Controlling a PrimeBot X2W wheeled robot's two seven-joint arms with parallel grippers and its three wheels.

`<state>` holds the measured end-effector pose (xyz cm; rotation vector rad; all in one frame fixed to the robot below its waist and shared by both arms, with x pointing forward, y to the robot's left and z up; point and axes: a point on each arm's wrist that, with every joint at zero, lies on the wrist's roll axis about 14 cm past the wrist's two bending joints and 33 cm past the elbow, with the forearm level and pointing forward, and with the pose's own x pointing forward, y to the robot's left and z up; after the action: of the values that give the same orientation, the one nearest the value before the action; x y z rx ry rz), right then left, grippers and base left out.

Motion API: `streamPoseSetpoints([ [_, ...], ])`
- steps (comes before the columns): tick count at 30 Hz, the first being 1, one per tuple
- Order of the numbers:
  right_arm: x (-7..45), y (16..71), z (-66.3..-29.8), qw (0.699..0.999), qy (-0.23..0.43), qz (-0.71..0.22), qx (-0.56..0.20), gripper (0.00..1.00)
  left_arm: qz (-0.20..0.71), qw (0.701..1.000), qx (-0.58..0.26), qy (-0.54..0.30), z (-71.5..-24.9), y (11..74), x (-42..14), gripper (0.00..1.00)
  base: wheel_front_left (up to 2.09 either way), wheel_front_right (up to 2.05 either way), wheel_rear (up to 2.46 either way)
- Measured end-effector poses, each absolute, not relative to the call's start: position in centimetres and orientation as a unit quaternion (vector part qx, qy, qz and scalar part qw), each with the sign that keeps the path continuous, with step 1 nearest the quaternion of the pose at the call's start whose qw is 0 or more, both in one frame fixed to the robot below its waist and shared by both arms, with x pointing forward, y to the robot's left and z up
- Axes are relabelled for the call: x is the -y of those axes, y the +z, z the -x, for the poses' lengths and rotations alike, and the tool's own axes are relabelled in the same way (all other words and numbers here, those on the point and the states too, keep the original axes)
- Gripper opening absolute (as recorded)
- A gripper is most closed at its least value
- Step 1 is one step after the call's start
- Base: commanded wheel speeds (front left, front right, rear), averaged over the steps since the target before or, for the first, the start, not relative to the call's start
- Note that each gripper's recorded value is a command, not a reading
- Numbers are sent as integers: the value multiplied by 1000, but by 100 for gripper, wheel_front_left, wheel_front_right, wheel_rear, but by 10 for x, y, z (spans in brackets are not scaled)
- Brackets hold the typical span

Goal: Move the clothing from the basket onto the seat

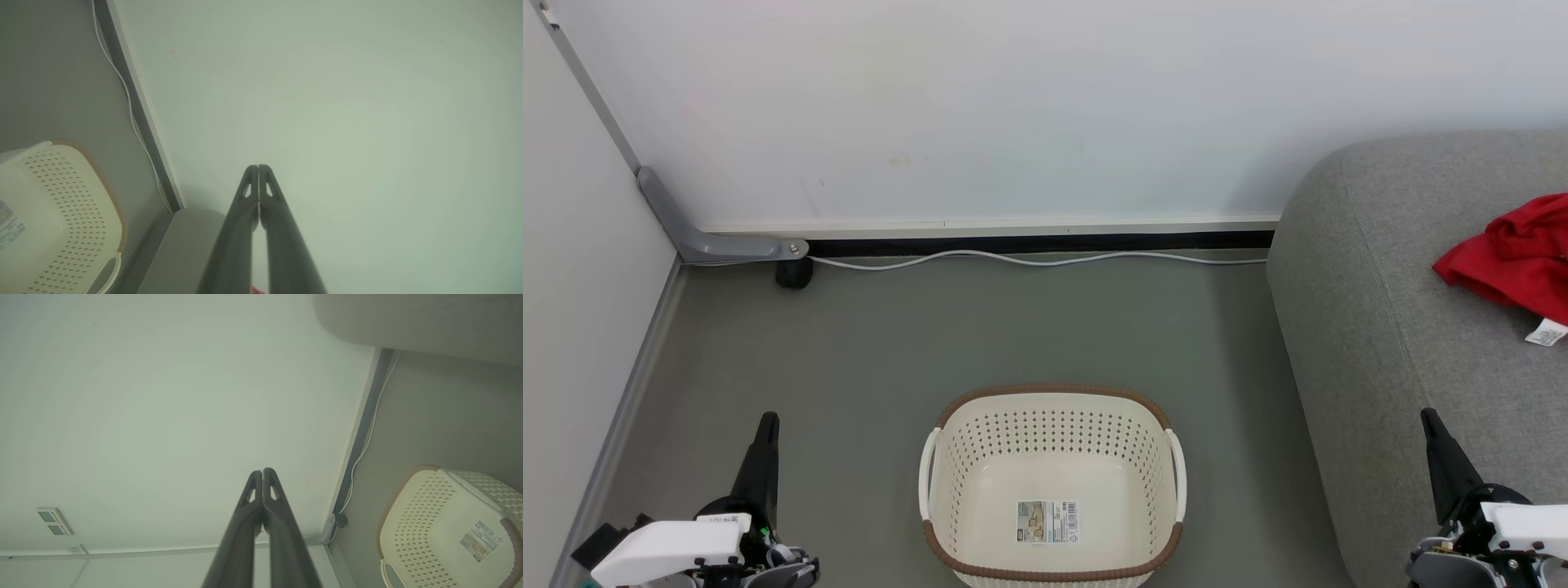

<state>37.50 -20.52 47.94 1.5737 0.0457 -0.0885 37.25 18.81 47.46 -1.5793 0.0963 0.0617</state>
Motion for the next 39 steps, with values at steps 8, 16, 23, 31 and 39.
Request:
streamPoseSetpoints([
  [8,205,479,-375,705,-40,-708,-20,0,710,703,-43,28,-372,475,-188,0,0,0,0],
  [16,205,479,-375,705,-40,-708,-20,0,710,703,-43,28,-373,475,-188,0,0,0,0],
  [23,205,479,-375,705,-40,-708,-20,0,710,703,-43,28,-372,475,-188,0,0,0,0],
  [31,205,479,-375,705,-40,-708,-20,0,710,703,-43,28,-372,475,-188,0,0,0,0],
  [39,205,480,-375,705,-40,-708,-20,0,710,703,-43,28,-372,475,-188,0,0,0,0],
])
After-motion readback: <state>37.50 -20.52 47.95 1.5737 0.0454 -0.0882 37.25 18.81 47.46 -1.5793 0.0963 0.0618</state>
